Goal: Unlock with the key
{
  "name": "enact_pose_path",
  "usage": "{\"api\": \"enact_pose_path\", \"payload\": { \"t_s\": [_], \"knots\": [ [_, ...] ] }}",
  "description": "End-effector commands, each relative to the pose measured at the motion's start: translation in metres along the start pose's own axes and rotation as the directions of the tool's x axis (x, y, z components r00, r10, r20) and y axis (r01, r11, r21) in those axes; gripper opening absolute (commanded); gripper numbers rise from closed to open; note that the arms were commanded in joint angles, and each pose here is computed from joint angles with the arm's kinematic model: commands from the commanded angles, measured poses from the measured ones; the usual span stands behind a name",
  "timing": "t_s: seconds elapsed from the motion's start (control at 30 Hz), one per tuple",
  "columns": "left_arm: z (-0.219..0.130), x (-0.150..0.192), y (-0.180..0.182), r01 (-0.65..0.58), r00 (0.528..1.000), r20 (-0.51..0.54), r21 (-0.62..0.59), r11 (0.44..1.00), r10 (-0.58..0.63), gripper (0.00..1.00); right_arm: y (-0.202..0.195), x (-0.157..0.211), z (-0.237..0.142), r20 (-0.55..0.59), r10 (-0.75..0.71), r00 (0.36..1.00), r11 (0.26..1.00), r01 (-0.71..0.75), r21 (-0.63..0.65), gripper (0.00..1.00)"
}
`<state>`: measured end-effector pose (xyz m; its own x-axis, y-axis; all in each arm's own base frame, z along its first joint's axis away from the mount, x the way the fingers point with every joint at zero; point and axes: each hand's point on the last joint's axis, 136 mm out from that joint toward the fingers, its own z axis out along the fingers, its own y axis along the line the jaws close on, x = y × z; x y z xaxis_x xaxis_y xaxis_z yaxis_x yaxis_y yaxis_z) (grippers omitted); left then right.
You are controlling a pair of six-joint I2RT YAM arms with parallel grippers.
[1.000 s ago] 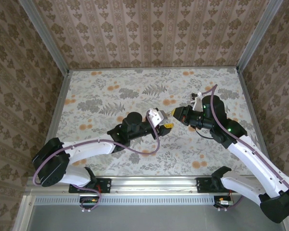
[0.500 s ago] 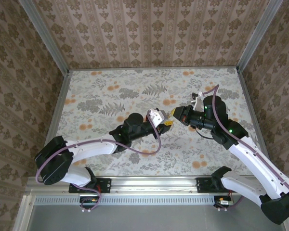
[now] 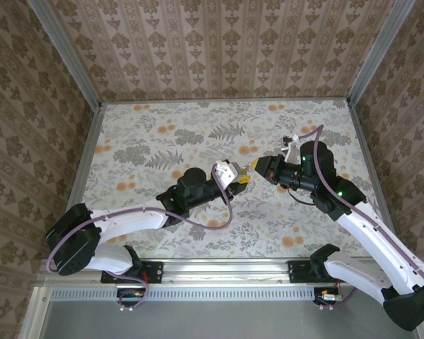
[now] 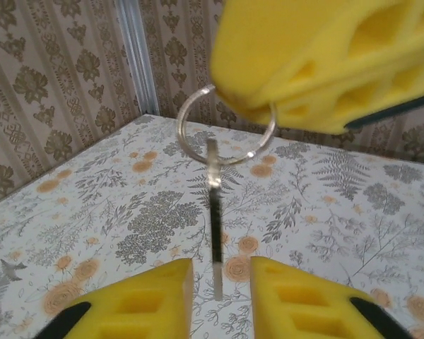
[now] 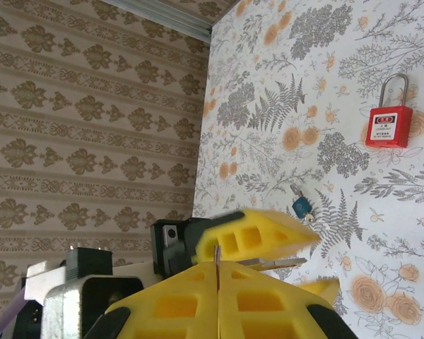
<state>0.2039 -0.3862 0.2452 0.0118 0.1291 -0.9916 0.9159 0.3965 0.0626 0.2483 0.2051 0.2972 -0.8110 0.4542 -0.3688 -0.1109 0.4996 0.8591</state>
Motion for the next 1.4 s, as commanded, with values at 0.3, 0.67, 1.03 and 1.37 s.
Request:
{"api": "enact_pose_path", "payload": {
  "t_s": [0.3, 0.67, 1.03, 1.37],
  "knots": [
    [-0.004, -0.013, -0.002, -0.011, 0.998, 0.058, -0.012, 1.0, 0.012, 0.26, 0.005, 0.0, 0.004, 0.001, 0.019, 1.0, 0.999, -0.019, -0.037, 0.09],
    [-0.013, -0.022, 0.002, -0.016, 0.996, 0.088, -0.048, 0.999, 0.02, 0.17, -0.005, 0.005, 0.008, -0.013, 0.037, 0.999, 0.999, -0.038, -0.019, 0.09],
    [-0.016, -0.02, 0.001, -0.026, 0.998, 0.064, -0.046, 0.999, 0.029, 0.04, -0.009, 0.005, 0.008, -0.008, 0.043, 0.999, 0.999, -0.043, -0.008, 0.09],
    [-0.017, -0.022, -0.002, -0.019, 0.998, 0.066, -0.027, 0.999, 0.021, 0.0, -0.015, 0.007, 0.012, -0.017, 0.049, 0.999, 0.999, -0.049, -0.002, 0.1]
  ]
}}
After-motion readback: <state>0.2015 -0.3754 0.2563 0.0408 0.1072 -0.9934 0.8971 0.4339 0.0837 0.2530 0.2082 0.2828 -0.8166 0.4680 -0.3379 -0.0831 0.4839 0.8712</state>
